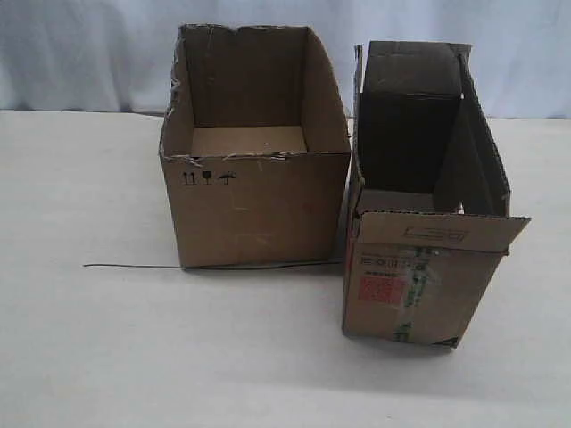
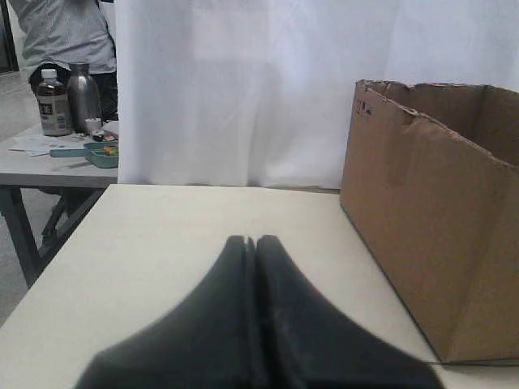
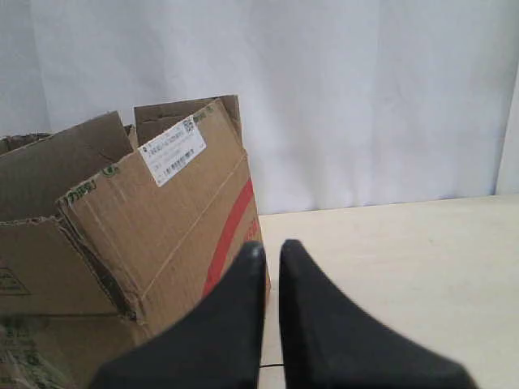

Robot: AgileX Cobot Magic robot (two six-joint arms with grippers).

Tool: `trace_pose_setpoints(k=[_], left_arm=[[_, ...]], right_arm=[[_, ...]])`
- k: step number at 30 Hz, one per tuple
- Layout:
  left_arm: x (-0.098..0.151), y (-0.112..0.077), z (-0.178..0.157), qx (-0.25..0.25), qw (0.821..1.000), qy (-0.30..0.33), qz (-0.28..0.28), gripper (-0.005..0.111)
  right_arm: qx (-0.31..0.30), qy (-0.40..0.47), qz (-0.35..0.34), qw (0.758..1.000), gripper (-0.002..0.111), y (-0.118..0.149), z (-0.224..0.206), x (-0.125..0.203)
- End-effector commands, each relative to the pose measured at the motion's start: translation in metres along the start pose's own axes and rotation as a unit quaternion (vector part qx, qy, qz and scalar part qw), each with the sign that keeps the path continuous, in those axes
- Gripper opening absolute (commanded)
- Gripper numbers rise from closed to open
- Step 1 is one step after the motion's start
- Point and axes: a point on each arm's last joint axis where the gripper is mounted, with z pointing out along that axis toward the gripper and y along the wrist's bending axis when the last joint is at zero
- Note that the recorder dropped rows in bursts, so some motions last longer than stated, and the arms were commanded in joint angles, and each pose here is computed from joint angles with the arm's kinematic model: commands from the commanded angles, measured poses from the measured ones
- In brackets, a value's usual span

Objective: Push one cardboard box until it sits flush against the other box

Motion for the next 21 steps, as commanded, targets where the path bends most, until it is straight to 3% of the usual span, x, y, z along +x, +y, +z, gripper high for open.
trace_pose_setpoints(k=[1, 21], left_arm=[[-0.0001, -0.0004, -0.0001, 0.004, 1.0, -0.005, -0.004, 0.0], [-0.0001, -0.0004, -0.0001, 0.004, 1.0, -0.005, -0.004, 0.0]], right_arm=[[-0.002, 0.0, 0.003, 1.0, 0.005, 0.0001, -0.0001, 0.0013], [-0.001, -0.001, -0.008, 1.0, 0.005, 0.0, -0.0001, 0.0011]])
